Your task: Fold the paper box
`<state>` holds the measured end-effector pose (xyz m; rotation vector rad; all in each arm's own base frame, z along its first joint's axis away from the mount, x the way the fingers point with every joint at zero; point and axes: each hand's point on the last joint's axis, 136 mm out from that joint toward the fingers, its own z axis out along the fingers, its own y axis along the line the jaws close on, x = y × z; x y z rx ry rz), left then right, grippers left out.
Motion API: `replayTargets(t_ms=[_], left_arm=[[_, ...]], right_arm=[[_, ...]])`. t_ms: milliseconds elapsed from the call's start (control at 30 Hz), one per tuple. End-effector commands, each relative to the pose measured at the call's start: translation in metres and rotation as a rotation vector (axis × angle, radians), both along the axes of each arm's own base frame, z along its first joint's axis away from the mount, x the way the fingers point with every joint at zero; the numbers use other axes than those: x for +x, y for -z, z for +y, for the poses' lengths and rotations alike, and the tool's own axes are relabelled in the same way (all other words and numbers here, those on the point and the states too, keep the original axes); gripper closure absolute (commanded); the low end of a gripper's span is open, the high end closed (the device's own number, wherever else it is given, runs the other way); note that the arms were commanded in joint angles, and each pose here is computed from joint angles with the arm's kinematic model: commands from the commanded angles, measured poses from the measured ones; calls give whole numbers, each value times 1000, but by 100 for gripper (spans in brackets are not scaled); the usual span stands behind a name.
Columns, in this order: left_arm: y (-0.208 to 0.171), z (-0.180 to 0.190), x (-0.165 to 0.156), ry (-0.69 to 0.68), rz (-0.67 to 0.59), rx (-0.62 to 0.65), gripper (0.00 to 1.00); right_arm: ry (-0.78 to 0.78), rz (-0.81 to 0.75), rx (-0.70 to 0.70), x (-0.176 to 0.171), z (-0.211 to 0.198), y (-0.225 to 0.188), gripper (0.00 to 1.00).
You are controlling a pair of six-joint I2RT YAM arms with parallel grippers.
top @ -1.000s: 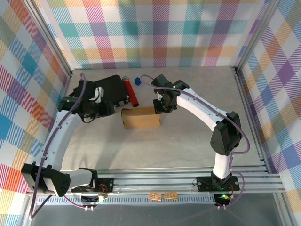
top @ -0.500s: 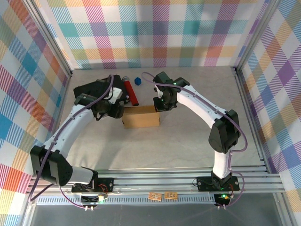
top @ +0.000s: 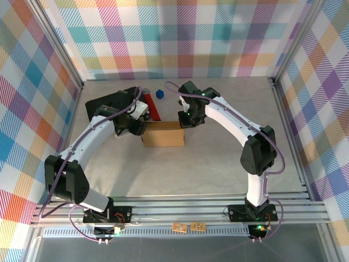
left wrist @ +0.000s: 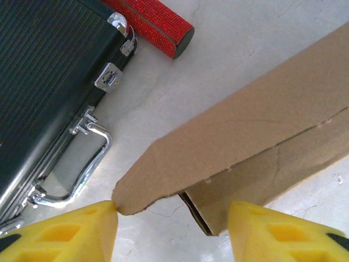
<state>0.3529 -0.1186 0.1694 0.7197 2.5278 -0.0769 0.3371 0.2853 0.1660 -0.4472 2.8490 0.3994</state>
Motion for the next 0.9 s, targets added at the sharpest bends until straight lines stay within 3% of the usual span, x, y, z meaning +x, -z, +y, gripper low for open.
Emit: replayTargets(t_ms=[0,100,267,533,867], left_arm=[[-9,-7,13,22,-42,-19,52],[-13,-11,15,23,-39,-38,63],[-21,-12,13,22,-44,-55,65],[-20,-11,10,-6,2,-53,84],[-29,-16,8,-83,93,-101,89]], right_arm=[[-4,43,-15,-3,-4,5,100],[-3,42,-12,-3,-3,4,100],[-4,41,-8,-1,-3,4,100],[-13,38,-10,1,-2,4,100],[-14,30,-19,2,-4,3,100]])
